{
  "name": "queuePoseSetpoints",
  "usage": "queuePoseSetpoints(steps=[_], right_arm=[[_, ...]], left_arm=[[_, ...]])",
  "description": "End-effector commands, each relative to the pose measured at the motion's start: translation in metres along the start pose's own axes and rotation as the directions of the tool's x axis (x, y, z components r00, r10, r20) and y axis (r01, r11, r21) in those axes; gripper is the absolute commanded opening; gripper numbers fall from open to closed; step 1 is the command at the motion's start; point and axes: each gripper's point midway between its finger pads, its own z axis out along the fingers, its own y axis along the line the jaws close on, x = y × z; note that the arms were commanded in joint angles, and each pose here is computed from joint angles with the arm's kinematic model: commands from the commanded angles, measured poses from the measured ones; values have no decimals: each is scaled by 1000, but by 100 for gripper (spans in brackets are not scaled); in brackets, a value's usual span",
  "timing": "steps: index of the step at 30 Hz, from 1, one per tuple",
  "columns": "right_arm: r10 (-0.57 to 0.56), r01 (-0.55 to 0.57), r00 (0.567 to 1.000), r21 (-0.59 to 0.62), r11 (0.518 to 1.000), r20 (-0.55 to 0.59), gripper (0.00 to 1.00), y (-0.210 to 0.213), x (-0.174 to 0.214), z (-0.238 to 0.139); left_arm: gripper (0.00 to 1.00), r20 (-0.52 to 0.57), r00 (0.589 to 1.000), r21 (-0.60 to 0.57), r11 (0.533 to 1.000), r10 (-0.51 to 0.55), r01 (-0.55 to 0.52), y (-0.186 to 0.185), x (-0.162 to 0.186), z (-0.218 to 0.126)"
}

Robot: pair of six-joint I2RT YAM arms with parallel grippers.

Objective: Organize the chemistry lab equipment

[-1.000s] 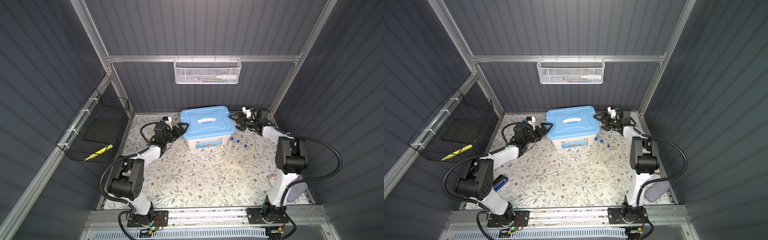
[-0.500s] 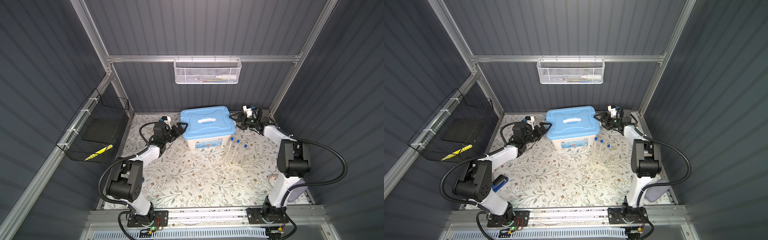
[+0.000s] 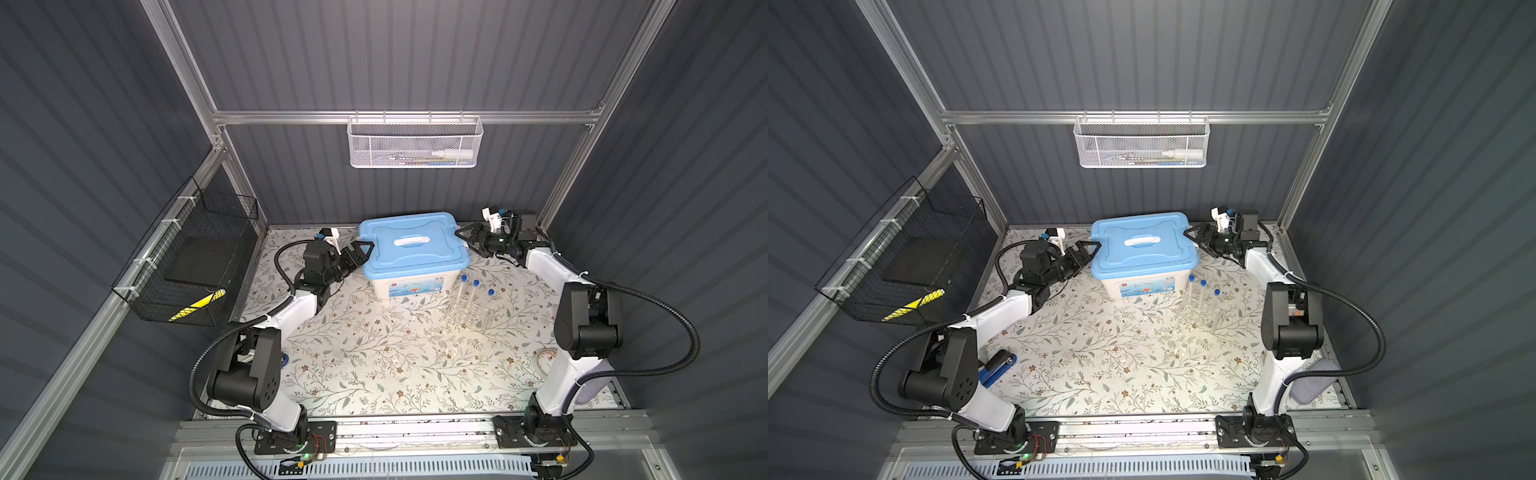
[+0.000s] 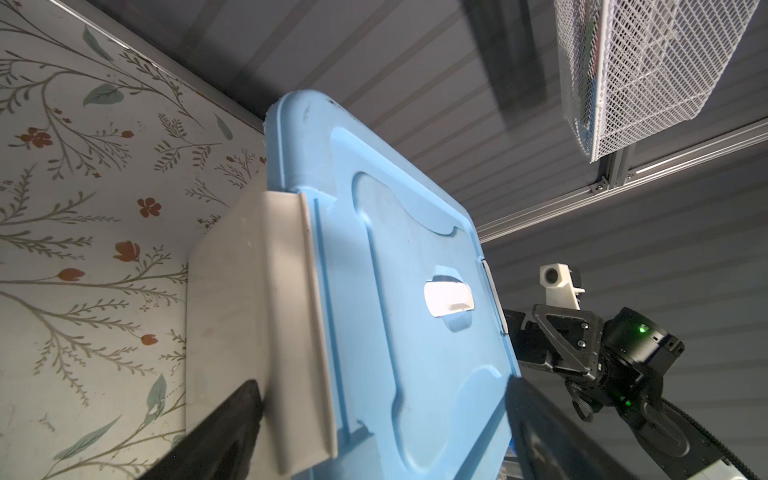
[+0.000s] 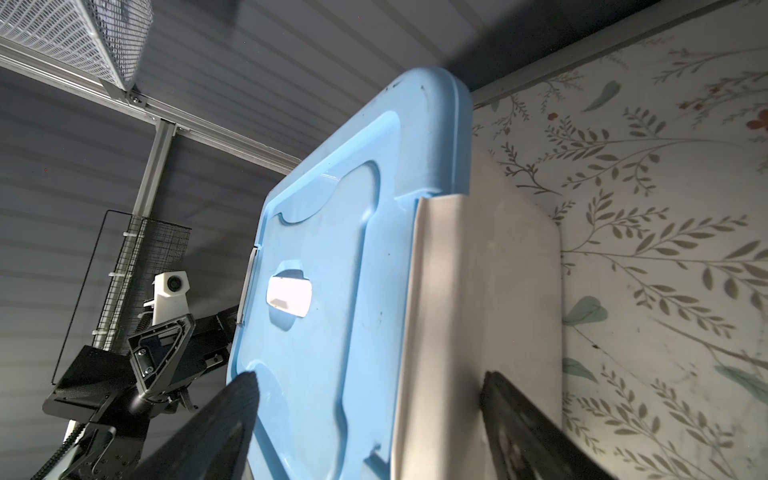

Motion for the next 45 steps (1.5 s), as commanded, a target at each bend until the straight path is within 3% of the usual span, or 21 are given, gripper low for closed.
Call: queuePoseSetpoints(steps=[1,31,45], right_arm=[[-70,69,997,-38,997,-22,85,33,3,-3],[-191,198,978,70,978,-87,84,55,17,0],[-211,217,972,55,975,-101,82,67,21,4]], left_arm=[[92,16,998,56,996,67,-67,-31,-9,-3],[89,-18,992,20,992,128,-127,-46,3,8],[89,-19,991,-15,991,133,-133,-42,4,13]])
